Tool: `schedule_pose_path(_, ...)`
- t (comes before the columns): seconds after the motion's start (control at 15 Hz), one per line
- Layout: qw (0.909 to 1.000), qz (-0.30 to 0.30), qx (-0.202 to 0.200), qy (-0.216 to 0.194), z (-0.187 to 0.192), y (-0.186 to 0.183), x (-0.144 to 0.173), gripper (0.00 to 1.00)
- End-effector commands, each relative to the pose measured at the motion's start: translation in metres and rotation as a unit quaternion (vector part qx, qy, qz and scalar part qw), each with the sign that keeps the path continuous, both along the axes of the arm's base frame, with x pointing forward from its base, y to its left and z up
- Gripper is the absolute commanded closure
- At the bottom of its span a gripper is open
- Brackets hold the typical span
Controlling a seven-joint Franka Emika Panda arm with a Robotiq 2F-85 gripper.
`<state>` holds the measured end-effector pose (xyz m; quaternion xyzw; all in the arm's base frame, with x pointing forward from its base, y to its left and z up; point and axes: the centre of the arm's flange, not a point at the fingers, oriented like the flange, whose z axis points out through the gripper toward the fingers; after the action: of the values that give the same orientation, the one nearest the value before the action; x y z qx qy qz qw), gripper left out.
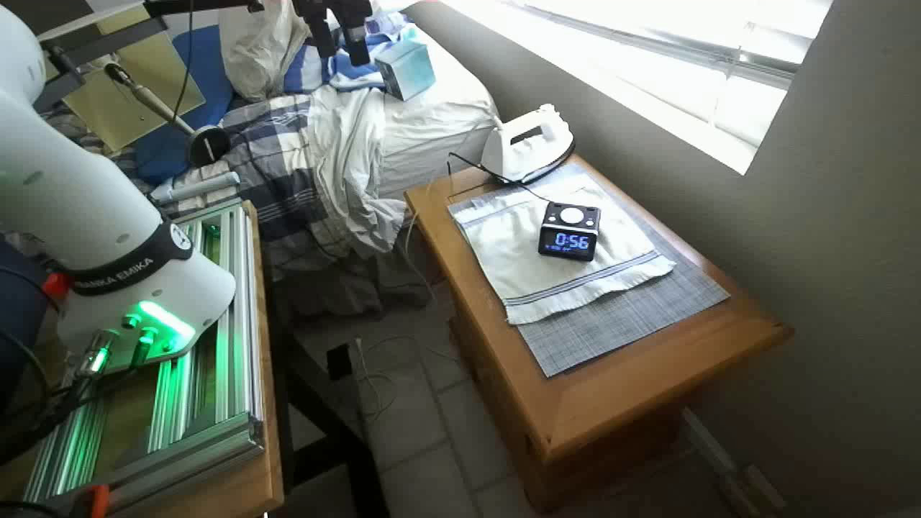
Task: Press a button on the left side of the alarm clock.
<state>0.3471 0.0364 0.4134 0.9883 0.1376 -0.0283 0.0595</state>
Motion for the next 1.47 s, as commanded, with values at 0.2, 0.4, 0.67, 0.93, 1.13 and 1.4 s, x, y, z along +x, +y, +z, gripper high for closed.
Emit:
schedule_pose_path(0.2, 1.0, 0.0, 0.0, 0.0, 0.0, 0.0, 0.0, 0.0)
schedule_pose_path(0.4, 1.0, 0.0, 0.0, 0.0, 0.0, 0.0, 0.0, 0.0)
schedule_pose_path(0.67, 1.0, 0.0, 0.0, 0.0, 0.0, 0.0, 0.0, 0.0)
schedule_pose_path(0.93, 0.9999, -0.014, 0.0, 0.009, -0.003, 0.001, 0.019, 0.0)
schedule_pose_path(1.13, 0.9977, -0.059, -0.009, 0.032, -0.02, -0.003, 0.042, 0.0)
schedule_pose_path(1.4, 0.9889, -0.133, -0.026, 0.06, -0.055, -0.023, 0.072, 0.28)
